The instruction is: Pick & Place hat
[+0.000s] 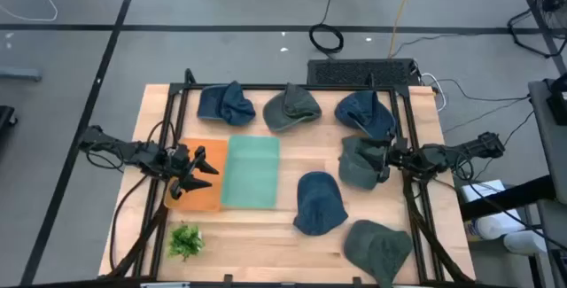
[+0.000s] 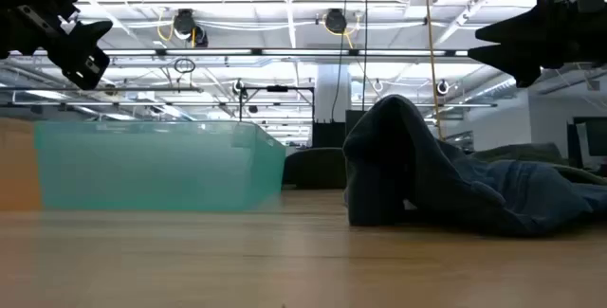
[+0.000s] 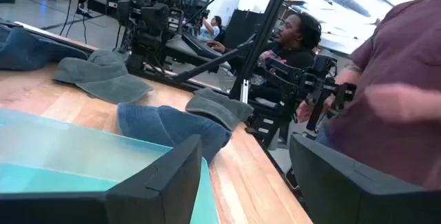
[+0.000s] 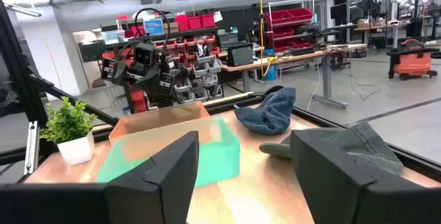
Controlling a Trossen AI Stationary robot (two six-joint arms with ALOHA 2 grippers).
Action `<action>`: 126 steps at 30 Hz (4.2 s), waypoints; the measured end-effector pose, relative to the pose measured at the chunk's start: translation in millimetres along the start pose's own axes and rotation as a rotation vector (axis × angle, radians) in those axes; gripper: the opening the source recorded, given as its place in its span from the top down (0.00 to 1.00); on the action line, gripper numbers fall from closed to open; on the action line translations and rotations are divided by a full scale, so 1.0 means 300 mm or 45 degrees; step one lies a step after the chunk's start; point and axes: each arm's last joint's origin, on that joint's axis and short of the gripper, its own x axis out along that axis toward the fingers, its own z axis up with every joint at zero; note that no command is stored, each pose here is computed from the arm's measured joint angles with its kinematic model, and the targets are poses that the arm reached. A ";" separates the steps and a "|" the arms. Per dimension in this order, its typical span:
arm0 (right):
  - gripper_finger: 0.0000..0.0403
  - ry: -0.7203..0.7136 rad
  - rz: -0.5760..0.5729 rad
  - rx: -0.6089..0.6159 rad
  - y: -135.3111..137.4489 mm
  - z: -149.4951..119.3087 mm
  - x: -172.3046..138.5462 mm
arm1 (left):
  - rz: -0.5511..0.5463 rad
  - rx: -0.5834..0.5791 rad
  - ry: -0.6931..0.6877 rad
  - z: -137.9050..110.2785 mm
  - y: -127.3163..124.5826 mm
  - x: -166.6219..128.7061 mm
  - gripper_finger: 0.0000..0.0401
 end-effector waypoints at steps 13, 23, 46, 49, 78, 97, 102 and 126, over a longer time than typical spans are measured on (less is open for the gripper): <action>0.46 0.000 0.000 0.000 0.000 0.000 0.000 | 0.000 0.000 0.000 0.000 0.000 0.000 0.43; 0.47 -0.001 0.000 0.001 0.000 0.000 0.000 | -0.001 0.000 0.000 0.000 0.000 0.000 0.43; 0.36 -0.023 0.074 0.020 0.006 0.008 0.000 | 0.000 0.000 0.000 0.000 0.000 0.000 0.43; 0.29 -0.022 0.072 0.019 0.006 0.008 0.000 | 0.000 0.000 0.000 0.000 0.000 0.000 0.43; 0.26 0.150 0.014 -0.088 0.079 0.341 0.056 | 0.001 0.000 -0.001 0.000 0.000 0.000 0.43; 0.26 0.542 -0.095 -0.062 0.165 0.650 0.130 | 0.001 0.000 -0.001 0.000 0.000 0.000 0.43; 0.26 0.614 -0.114 -0.048 0.185 0.695 0.151 | 0.002 0.000 -0.001 0.000 0.000 0.000 0.43; 0.26 1.255 -0.261 0.116 0.174 0.686 0.262 | 0.002 0.000 -0.001 0.000 0.000 0.000 0.43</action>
